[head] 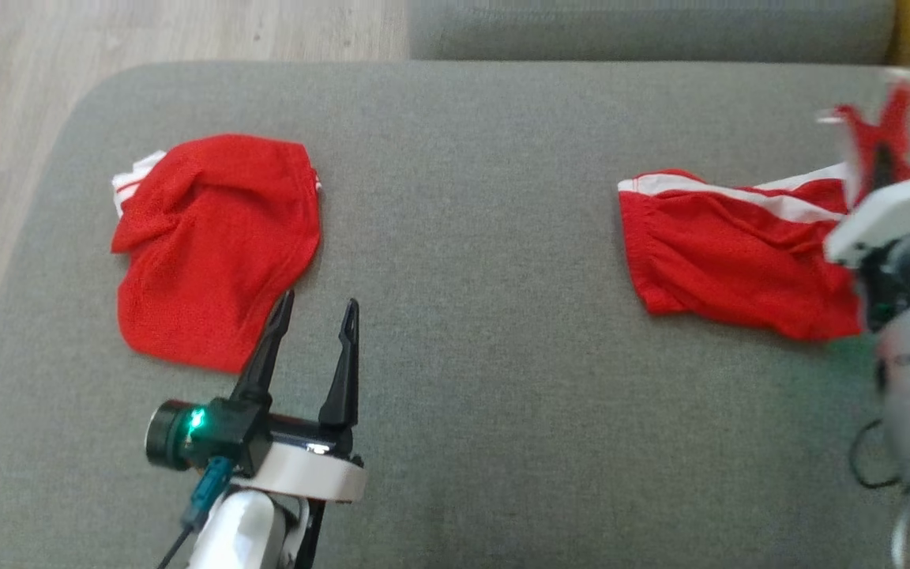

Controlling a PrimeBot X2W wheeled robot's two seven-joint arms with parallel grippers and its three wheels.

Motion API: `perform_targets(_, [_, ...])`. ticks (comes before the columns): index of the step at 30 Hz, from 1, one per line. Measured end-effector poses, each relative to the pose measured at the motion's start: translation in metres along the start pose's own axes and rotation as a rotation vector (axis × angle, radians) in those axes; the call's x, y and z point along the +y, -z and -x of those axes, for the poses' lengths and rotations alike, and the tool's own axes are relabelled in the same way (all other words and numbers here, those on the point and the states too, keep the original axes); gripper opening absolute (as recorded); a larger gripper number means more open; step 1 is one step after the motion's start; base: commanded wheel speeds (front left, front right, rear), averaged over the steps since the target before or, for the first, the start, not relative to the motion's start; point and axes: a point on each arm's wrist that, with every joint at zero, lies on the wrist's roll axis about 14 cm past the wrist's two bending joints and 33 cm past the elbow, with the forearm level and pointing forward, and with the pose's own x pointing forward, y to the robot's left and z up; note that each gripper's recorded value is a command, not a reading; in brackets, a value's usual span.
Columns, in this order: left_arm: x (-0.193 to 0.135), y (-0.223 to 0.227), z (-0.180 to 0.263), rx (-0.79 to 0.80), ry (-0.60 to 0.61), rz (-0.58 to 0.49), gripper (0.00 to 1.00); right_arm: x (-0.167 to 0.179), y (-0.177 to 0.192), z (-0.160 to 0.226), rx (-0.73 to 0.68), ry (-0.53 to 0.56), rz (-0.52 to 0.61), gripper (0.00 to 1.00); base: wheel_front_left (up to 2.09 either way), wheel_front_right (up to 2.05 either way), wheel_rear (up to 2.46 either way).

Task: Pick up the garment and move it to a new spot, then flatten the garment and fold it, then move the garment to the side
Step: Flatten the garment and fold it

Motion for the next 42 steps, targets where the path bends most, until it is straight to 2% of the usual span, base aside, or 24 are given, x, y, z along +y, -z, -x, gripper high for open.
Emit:
perform_targets(4, [-0.001,-0.005,0.007,-0.014,-0.001,-0.002,1.00,0.044,-0.005,0.007,-0.032,-0.094,-0.013,0.00,0.00,0.00,0.00])
perform_targets(7, [-0.001,-0.006,0.012,-0.016,-0.006,-0.001,1.00,0.066,0.004,0.015,-0.023,-0.147,-0.009,0.00,0.00,0.00,0.00])
perform_targets(24, [0.011,-0.001,0.018,0.001,-0.046,-0.002,1.00,0.134,0.064,0.031,0.102,-0.349,0.034,0.00,0.00,0.00,0.00])
perform_targets(30, [0.009,0.003,0.016,0.010,-0.039,0.003,1.00,0.155,0.089,0.045,0.149,-0.436,0.112,0.00,0.00,0.00,0.00])
perform_targets(31, [0.008,0.003,0.015,0.010,-0.034,0.004,1.00,0.155,0.089,0.047,0.147,-0.442,0.118,0.40,0.00,0.00,0.00])
perform_targets(32, [0.006,0.002,0.014,0.008,-0.028,0.004,1.00,0.157,0.089,0.049,0.137,-0.453,0.138,1.00,0.00,0.00,0.00])
perform_targets(36, [-0.002,-0.001,0.011,-0.002,-0.002,0.005,1.00,0.155,0.083,0.057,0.068,-0.468,0.181,1.00,0.00,0.00,0.00])
perform_targets(42, [-0.018,-0.010,0.003,-0.030,0.047,0.004,1.00,0.121,0.046,0.062,-0.092,-0.376,0.125,1.00,0.00,0.00,0.00])
